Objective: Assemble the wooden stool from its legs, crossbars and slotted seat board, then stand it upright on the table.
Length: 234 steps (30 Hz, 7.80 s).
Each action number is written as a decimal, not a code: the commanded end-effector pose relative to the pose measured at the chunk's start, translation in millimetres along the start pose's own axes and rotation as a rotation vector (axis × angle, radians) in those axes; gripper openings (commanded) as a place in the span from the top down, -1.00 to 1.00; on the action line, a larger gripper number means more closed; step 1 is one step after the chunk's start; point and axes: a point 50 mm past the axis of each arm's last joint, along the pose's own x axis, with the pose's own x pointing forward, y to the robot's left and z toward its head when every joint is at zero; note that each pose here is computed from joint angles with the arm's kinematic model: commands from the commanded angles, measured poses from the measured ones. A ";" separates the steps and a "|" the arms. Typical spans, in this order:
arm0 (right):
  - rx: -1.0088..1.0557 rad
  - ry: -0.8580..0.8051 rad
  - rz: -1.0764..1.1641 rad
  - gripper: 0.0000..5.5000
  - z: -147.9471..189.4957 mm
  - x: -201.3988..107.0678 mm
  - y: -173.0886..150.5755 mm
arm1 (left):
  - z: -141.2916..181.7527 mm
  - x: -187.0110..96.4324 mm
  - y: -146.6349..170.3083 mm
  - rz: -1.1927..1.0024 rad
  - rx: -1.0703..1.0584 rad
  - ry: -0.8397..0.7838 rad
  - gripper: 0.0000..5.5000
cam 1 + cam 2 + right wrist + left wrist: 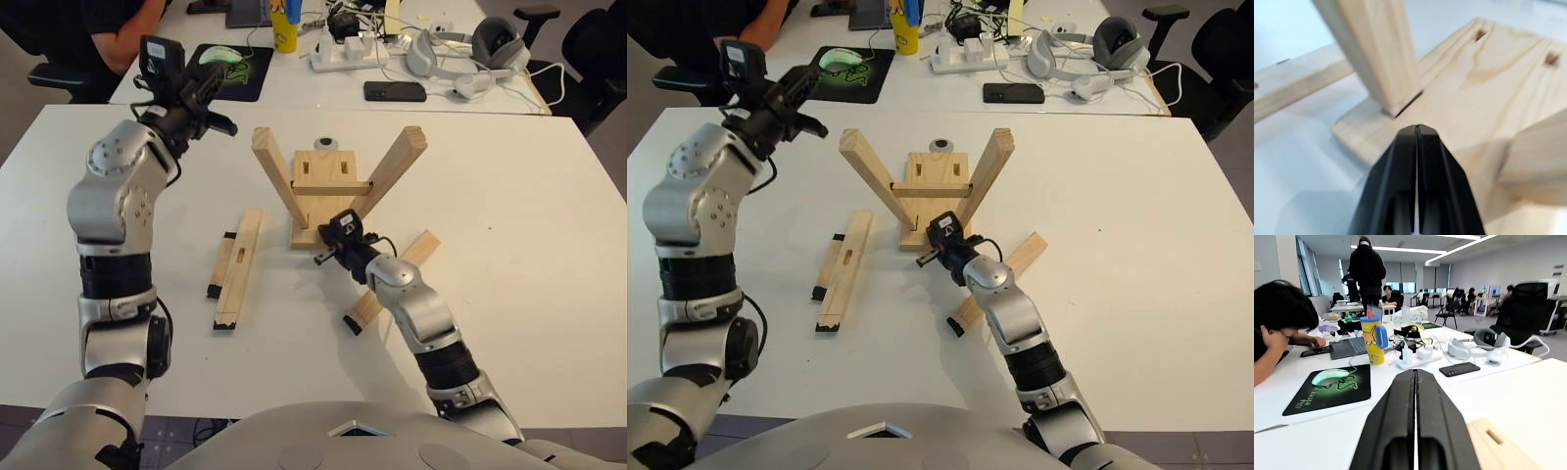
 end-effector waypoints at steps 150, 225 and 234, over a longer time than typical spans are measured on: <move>-0.292 0.095 -0.045 1.00 -1.9 -10.6 -109.3 | -35.5 -34.9 -0.5 0.345 0.317 -0.035 0.99; -0.042 0.229 0.120 1.00 3.0 -64.1 -118.1 | -54.1 -40.1 7.6 0.352 0.275 -0.001 0.99; -0.042 0.280 0.094 1.00 -50.5 -46.6 -97.8 | -53.3 -35.3 7.0 0.314 0.279 0.009 0.99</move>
